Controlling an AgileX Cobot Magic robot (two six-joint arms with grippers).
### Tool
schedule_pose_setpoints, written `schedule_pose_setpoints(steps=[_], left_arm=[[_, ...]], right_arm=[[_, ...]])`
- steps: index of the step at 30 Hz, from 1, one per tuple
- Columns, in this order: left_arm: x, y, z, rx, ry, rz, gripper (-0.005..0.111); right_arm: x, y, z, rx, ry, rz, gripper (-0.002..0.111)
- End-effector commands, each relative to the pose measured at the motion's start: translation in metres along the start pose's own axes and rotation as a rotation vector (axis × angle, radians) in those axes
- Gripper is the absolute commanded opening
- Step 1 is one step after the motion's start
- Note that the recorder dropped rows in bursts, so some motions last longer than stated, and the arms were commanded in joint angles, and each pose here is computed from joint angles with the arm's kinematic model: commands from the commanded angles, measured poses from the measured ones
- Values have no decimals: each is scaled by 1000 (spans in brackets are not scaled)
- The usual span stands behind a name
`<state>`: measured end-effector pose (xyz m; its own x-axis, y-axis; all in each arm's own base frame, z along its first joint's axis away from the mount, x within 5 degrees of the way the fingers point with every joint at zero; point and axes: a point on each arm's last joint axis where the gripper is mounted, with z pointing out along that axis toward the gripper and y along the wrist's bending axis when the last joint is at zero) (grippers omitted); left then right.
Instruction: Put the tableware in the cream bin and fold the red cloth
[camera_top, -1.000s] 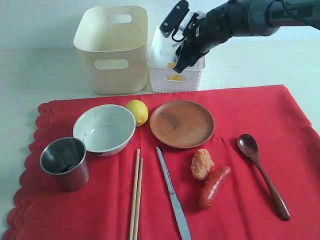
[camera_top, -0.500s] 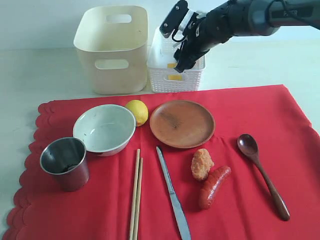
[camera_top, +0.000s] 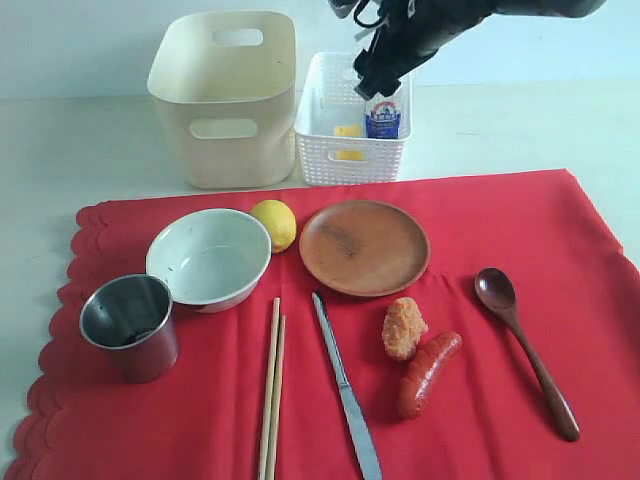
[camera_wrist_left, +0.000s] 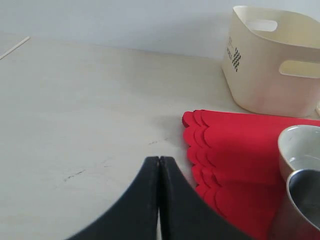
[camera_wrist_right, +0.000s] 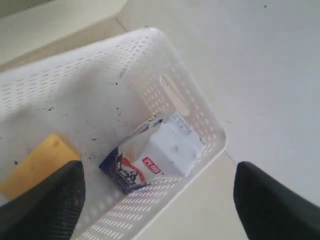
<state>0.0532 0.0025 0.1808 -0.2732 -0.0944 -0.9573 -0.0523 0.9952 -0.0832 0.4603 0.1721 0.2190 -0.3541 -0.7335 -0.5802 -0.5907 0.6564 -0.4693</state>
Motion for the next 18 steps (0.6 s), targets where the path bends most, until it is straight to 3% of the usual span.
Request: schedule_pose_setpoints(steps=[1, 18], left_arm=[[0, 0, 0, 0, -12, 4, 0], [0, 0, 0, 0, -12, 4, 0]], right_arm=[[-8, -13, -27, 16, 10, 73, 77], [-19, -26, -108, -65, 89, 233, 72]])
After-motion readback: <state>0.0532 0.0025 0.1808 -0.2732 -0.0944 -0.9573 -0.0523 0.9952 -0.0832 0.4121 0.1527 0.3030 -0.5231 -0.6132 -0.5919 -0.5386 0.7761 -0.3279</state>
